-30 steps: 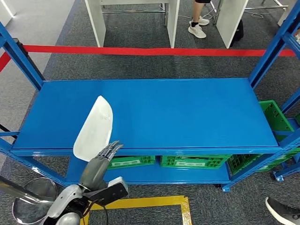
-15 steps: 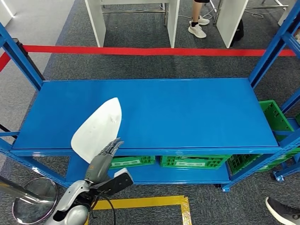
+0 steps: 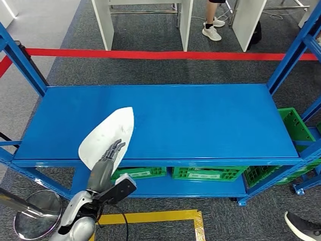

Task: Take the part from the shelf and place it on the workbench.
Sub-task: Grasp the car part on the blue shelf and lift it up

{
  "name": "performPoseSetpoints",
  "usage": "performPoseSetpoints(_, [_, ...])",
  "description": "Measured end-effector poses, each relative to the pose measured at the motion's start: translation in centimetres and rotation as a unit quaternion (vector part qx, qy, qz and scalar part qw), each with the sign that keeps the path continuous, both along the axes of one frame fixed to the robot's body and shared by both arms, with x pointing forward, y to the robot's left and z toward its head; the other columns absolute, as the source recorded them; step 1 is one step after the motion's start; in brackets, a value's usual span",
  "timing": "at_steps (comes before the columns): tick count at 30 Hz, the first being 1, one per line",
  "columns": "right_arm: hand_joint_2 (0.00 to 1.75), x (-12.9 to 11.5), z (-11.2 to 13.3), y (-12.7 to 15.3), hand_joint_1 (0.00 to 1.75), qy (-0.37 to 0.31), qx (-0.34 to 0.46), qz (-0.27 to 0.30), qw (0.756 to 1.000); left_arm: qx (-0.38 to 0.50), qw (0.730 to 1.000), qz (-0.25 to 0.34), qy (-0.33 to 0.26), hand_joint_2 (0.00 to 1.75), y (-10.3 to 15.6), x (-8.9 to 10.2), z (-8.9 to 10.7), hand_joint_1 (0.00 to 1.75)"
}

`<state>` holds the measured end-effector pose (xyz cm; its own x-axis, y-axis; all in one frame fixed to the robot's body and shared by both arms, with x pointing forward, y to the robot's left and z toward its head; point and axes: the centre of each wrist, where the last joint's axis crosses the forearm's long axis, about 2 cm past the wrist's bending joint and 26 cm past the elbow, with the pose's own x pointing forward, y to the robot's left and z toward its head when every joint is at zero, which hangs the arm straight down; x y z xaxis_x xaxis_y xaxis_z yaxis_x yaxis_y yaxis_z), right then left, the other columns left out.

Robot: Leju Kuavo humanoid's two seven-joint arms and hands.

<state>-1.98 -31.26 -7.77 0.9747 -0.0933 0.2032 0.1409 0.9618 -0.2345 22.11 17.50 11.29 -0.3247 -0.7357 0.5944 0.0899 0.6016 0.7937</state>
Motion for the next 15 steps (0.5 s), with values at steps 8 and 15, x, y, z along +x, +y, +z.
performPoseSetpoints(8, [0.00,0.7,1.8,1.2,0.00,-0.004,0.006,0.057,0.998,0.004,0.999,0.017,-0.035,1.75,0.1,0.1,0.1,0.00])
performPoseSetpoints(15, [0.00,1.2,2.5,1.8,0.00,-0.015,0.007,0.099,0.995,0.003,0.996,0.030,-0.086,1.75,0.0,0.1,0.4,0.00])
